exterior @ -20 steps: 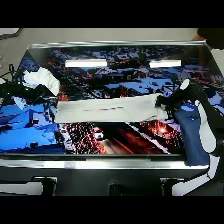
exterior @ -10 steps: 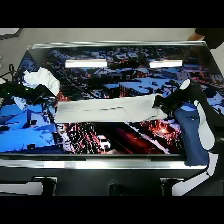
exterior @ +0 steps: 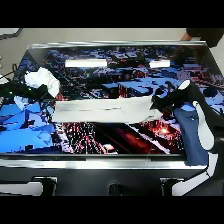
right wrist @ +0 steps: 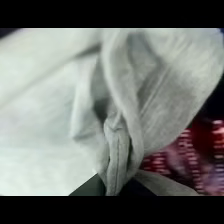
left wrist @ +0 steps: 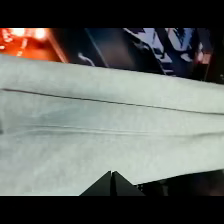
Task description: Fold the shirts.
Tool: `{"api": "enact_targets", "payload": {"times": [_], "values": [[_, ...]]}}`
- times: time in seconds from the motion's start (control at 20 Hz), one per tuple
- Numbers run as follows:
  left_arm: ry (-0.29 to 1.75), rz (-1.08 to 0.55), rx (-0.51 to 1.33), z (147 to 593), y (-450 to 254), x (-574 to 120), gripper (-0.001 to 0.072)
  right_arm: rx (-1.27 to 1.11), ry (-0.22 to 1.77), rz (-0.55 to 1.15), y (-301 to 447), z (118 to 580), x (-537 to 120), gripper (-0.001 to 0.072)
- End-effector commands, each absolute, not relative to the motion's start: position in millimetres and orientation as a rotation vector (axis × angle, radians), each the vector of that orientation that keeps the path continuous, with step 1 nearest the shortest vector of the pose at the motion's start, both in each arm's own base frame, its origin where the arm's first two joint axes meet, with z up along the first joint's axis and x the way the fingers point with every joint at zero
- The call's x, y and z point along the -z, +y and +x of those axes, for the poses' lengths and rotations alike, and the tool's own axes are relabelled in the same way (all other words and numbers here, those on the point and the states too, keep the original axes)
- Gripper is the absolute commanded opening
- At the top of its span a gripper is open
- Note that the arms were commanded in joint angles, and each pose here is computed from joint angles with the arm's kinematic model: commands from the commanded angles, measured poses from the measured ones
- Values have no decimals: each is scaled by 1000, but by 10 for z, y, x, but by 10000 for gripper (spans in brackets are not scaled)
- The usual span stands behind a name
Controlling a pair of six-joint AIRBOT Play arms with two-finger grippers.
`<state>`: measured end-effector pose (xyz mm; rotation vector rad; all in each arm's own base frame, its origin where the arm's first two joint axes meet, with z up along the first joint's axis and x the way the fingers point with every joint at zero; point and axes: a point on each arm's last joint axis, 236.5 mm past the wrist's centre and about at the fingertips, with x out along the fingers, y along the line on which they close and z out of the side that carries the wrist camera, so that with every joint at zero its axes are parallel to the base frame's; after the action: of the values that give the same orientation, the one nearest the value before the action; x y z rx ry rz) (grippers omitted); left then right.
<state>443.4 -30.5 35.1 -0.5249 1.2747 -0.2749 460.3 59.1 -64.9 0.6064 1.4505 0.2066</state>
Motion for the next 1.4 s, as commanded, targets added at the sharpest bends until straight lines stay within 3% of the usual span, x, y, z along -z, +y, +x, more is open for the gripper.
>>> {"api": "enact_targets", "payload": {"times": [0.0,0.25,0.6,0.95,1.15,1.35], "values": [[1280,-465,472,4359,-1068,-365,43,-302,1348,637,861,4657,93,51],[1258,-362,622,4228,-2504,3,42,-450,1274,525,1473,4258,-810,48],[1401,-686,731,3924,-3673,518,42,-501,1162,529,1638,3537,-1890,49],[1459,-824,832,3307,-4680,521,42,-495,1078,565,1624,3206,-2339,49],[1352,-765,855,3537,-4520,355,39,-473,1085,600,1638,3467,-2186,49],[1128,-510,675,4338,-3210,-183,38,-580,1129,666,2041,3759,-1940,49]]}}
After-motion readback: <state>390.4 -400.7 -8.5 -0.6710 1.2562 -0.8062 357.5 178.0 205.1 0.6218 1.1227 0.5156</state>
